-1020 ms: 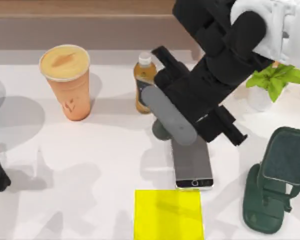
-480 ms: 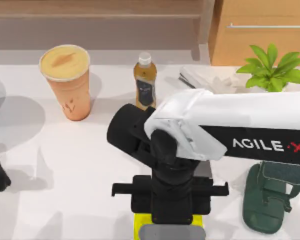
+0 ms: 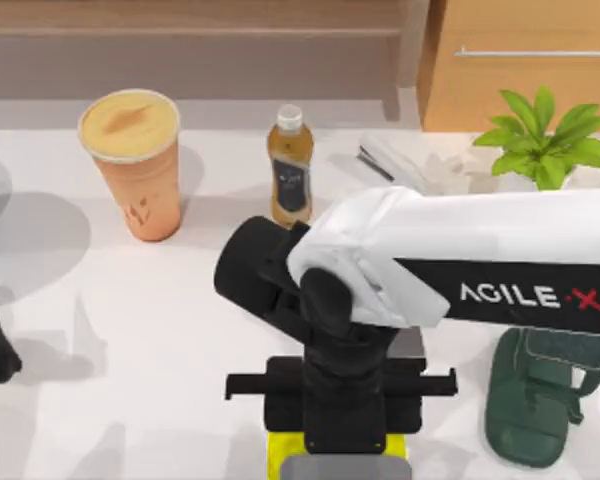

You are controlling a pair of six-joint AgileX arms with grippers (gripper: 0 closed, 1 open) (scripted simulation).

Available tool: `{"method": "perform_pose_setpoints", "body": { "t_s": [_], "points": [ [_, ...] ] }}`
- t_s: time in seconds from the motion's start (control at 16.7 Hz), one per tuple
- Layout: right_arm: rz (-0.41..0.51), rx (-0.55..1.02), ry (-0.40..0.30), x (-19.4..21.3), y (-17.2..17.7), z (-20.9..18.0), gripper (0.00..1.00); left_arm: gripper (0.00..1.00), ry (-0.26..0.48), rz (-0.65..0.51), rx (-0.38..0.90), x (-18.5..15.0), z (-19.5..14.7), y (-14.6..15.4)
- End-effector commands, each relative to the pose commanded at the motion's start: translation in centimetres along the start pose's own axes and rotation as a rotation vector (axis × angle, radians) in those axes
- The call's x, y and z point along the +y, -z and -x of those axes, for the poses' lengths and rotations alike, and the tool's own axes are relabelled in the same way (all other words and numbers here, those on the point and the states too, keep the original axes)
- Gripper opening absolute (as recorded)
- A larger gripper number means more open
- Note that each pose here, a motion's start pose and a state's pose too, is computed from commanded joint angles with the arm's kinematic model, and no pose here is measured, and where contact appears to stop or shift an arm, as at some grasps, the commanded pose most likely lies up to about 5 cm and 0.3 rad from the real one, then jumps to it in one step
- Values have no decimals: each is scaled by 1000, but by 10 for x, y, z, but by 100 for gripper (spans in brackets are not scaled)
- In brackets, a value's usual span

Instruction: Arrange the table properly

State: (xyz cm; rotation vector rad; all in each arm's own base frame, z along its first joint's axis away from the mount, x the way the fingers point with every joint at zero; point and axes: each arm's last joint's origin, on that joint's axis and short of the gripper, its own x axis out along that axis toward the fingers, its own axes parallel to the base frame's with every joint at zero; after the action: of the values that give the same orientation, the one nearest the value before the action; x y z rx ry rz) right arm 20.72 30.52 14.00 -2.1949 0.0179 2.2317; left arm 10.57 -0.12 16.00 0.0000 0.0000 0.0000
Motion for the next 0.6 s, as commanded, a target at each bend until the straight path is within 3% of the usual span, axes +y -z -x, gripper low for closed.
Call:
{"method": "perform_pose_setpoints", "body": {
  "t_s": [0.3,0.6],
  "points": [
    [3,3,-1,0,0,-5,0,100,0,0,0,0,0,0],
    [3,3,-1,0,0,-5,38,100,0,0,0,0,0,0]
  ]
}}
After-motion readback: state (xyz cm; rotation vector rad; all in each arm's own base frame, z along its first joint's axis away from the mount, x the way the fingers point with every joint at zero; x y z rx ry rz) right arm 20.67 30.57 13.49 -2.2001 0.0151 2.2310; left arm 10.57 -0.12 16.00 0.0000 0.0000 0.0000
